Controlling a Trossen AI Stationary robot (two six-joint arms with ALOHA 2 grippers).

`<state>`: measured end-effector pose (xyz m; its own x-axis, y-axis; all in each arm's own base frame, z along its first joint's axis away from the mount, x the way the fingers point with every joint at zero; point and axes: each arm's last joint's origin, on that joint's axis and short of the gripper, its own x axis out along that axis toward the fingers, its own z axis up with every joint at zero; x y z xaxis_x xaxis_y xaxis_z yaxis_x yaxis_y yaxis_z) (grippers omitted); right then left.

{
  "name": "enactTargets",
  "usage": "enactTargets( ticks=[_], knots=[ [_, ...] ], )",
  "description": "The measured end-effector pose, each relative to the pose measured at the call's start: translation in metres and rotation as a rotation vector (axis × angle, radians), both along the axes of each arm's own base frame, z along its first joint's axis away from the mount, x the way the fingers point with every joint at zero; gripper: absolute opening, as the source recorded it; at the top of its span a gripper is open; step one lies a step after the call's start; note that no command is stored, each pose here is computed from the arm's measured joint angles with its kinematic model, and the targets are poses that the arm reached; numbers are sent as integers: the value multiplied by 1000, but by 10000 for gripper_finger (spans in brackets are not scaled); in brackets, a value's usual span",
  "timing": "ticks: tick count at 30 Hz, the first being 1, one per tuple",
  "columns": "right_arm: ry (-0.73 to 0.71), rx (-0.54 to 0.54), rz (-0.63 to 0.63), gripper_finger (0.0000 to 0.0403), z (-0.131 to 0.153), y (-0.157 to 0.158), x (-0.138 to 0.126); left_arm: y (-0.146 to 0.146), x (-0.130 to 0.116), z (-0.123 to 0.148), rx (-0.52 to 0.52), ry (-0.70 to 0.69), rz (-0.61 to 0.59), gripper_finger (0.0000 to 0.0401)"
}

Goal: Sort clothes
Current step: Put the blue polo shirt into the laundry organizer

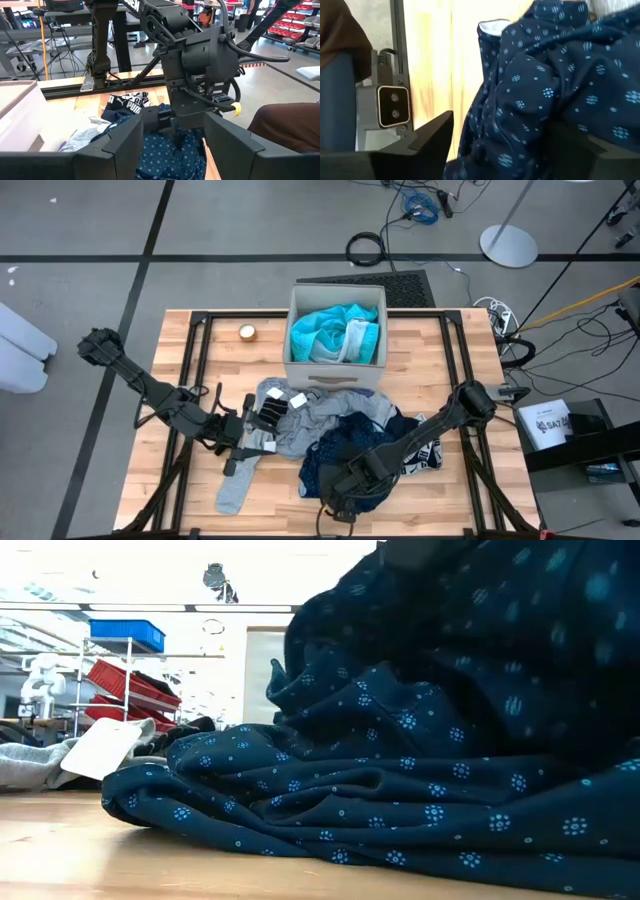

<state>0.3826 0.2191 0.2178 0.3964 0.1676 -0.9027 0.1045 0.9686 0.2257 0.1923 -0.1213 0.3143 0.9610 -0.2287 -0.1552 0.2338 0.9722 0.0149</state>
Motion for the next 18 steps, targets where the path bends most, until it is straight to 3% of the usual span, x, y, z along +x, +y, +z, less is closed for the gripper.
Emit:
enactTargets(
  ticks=[4,12,18],
  knots=[
    [-16,4,1,292,-7,2,4,0,0,0,0,0,0,219],
    [98,-84,64,299,-65,10,10,0,0,0,1,3,-3,219],
    [153,-128,71,298,-90,12,12,0,0,-1,3,5,-4,219]
  ],
)
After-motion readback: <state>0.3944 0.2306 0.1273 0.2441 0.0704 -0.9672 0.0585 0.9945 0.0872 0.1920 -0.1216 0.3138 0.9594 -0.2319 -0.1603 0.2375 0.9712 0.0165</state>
